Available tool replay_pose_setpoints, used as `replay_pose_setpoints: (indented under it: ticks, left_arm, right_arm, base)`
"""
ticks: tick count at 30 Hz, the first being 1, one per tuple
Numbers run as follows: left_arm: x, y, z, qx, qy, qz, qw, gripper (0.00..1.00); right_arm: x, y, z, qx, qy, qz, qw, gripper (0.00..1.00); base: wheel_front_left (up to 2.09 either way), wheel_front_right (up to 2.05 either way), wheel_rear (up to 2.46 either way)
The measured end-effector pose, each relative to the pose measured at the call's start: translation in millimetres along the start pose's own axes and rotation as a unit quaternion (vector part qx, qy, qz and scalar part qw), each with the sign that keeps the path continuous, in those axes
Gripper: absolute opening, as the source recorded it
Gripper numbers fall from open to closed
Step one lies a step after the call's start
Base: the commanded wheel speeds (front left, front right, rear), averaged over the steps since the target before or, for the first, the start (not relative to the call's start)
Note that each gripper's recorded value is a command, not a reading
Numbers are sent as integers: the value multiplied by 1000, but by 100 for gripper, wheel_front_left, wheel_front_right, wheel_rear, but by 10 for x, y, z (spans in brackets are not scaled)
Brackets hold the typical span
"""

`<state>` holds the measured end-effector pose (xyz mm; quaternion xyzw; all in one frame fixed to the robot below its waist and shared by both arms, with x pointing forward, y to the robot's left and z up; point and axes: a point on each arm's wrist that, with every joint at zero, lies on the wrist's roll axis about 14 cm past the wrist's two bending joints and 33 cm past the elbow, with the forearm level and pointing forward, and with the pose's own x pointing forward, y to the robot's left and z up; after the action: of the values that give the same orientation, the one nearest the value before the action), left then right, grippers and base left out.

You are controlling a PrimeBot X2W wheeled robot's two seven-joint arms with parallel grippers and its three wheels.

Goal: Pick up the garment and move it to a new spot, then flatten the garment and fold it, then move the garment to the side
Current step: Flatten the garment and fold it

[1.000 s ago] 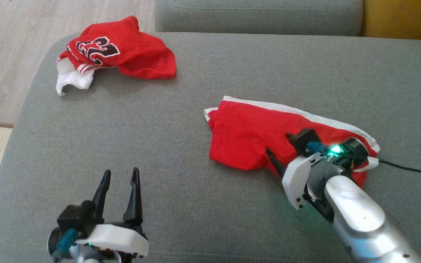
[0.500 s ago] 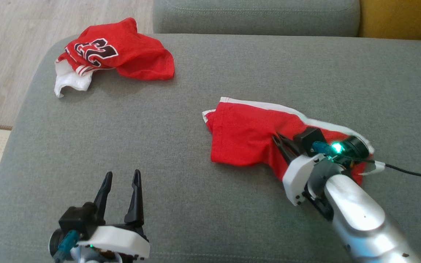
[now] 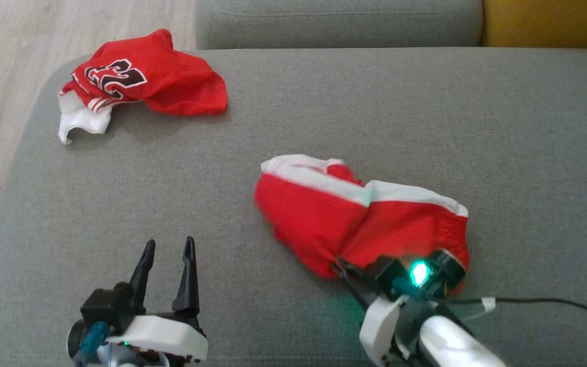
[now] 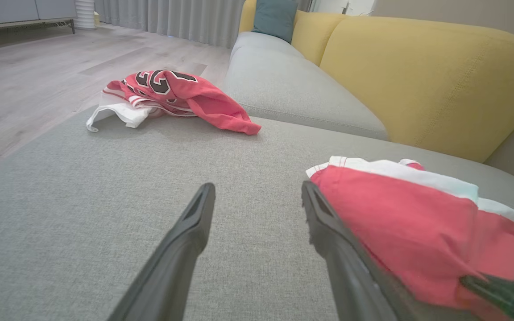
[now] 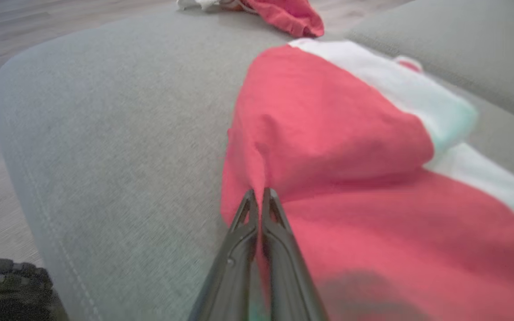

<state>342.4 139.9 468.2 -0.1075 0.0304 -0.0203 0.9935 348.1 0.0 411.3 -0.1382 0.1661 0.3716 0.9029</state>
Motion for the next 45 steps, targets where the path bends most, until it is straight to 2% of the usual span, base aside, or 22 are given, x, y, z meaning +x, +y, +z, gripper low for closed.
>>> replay_pose_setpoints:
  ticks: [15,16,17,18,19,24,35,42,45]
  left_arm:
    - [50,-53,-50,0,8,-10,1000,100]
    - [52,-53,-53,0,9,-10,1000,100]
    - [54,-54,-55,0,9,-10,1000,100]
    - [55,-56,-57,0,9,-10,1000,100]
    - [57,-57,-59,0,10,-11,1000,100]
    - [75,-78,-59,4,10,-15,1000,100]
    - [136,-191,-7,6,1,-34,999,100]
    - [145,-264,68,6,-11,-46,999,100]
    - [130,-273,108,7,-17,-47,999,100]
  right_arm:
    - [-97,289,-352,9,47,37,998,0]
    - [-102,308,-378,10,49,40,998,13]
    - [-105,322,-393,11,49,42,998,34]
    - [-107,330,-406,12,49,43,998,60]
    - [-108,329,-411,13,48,43,998,100]
    - [-114,320,-377,21,31,37,999,100]
    - [-241,115,-46,70,-48,-25,996,100]
    - [-464,-411,282,87,-113,-116,983,100]
    - [-577,-586,293,100,-124,-152,975,100]
  base:
    - [0,0,0]
    - [0,0,0]
    - [0,0,0]
    - [0,0,0]
    - [0,0,0]
    - [0,0,0]
    - [0,0,0]
    - [0,0,0]
    - [0,0,0]
